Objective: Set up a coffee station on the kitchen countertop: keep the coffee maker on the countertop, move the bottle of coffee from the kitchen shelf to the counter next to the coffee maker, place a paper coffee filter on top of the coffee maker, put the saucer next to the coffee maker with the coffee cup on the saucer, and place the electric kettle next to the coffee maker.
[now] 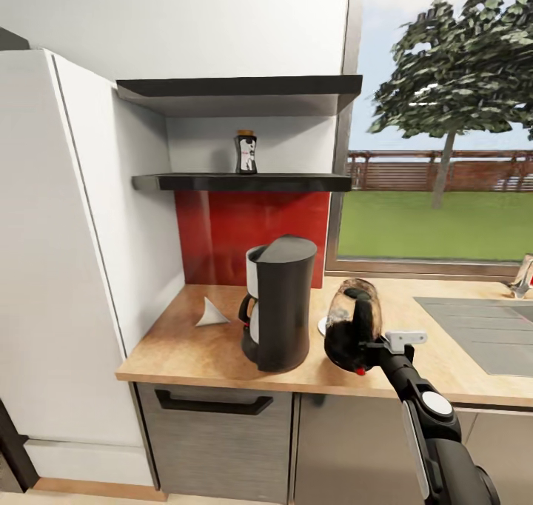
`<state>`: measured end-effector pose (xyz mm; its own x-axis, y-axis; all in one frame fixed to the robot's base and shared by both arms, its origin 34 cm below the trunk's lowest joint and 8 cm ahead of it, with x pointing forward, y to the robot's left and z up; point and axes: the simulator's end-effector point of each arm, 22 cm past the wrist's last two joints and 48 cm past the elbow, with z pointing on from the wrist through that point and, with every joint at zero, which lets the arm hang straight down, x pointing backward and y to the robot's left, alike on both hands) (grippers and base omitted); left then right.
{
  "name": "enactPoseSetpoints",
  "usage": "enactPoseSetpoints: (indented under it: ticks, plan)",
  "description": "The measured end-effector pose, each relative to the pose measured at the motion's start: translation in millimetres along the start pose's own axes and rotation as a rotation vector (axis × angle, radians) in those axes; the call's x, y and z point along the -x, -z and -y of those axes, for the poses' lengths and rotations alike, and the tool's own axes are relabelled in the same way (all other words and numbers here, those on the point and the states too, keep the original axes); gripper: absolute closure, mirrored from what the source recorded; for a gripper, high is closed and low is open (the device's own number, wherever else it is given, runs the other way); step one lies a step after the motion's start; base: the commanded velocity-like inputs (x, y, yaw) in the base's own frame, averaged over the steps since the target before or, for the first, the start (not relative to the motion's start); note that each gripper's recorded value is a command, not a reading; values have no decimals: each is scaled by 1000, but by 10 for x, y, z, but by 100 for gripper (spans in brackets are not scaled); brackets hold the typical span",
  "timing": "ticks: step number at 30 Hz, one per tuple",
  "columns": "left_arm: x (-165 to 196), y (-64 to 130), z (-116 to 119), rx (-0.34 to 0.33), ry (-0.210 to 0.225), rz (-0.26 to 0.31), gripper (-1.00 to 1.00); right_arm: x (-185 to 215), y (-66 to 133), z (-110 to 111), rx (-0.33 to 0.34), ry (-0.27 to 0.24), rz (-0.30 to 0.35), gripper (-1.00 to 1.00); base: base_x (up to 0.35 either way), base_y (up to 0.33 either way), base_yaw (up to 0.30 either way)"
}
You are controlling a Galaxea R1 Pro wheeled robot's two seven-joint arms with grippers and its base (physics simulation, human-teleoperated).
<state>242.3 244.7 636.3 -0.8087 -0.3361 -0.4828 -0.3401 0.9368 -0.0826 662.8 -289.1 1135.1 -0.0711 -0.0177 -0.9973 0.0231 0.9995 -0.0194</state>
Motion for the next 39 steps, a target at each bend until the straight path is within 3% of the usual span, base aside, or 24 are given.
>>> enactPoseSetpoints:
  ticks: [10, 11, 14, 39]
  plan:
    - [1, 0, -7, 2, 4, 0, -100, -13, 0, 4, -2, -2, -3, 100, 0, 7, 0]
    - [-3, 1, -41, 15, 28, -1, -100, -14, -1, -1, 0, -2, -3, 100, 0, 0, 0]
    - [-15, -16, -51, 21, 46, -6, -100, -28, -11, -4, 1, -3, -3, 100, 0, 0, 0]
    - [-53, -246, -38, 21, 48, -9, -100, -248, -116, -20, 4, -5, -6, 100, 0, 0, 0]
